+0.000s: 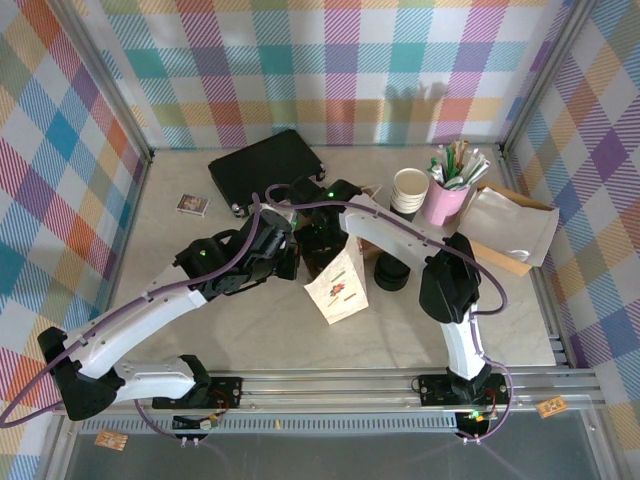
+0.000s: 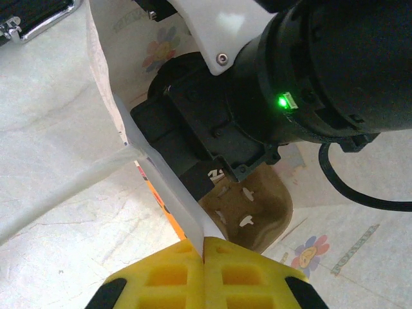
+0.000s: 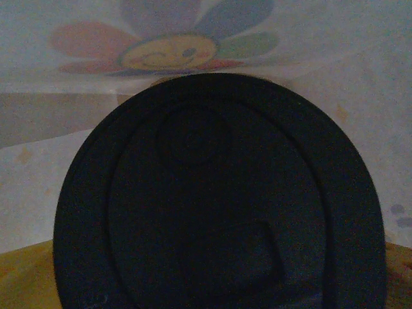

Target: Pack the takeout coffee

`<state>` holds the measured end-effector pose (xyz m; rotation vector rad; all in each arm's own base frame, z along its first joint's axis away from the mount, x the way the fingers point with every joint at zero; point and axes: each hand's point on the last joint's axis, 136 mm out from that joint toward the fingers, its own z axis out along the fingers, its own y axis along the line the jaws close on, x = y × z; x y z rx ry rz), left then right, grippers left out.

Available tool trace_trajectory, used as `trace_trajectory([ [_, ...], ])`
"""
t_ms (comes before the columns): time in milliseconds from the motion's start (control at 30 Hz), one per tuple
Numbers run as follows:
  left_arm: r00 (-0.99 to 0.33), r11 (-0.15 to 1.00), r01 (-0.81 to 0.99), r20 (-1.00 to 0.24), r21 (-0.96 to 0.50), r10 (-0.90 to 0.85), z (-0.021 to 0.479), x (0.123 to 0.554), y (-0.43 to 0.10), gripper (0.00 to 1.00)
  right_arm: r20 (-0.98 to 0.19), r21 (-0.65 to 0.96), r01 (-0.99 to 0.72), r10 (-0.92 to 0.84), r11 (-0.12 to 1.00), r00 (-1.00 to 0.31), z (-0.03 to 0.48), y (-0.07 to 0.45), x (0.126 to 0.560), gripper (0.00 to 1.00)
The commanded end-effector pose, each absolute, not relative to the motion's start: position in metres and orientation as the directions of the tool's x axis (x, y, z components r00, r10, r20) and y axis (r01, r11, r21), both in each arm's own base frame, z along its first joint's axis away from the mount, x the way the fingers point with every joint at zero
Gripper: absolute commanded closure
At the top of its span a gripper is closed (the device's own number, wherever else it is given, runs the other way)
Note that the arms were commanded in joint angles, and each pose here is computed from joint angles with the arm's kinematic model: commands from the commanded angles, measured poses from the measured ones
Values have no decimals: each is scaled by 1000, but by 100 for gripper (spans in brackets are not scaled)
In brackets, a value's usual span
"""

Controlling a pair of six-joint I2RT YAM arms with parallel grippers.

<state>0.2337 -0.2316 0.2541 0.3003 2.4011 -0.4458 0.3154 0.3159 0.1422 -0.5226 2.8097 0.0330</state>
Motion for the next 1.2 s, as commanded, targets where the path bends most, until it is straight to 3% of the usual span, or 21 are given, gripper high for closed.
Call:
trace_trajectory([
  [0,-743,921,334,-657,-199,128,261,228,-227,100,-256,-48,-364,-364,930,-895,142,312,316,1],
  [367,-730,925,341,-667,-168,148,263,230,-223,100,-273,-30,-386,-379,922,-884,151,320,319,1],
  [733,-730,943,309,-667,-124,151,264,231,-212,100,-182,-26,-396,-394,918,-901,143,321,307,1],
  [1167,-731,949,296,-664,-105,154,263,233,-209,100,-188,-3,-408,-401,913,-896,147,326,306,1],
])
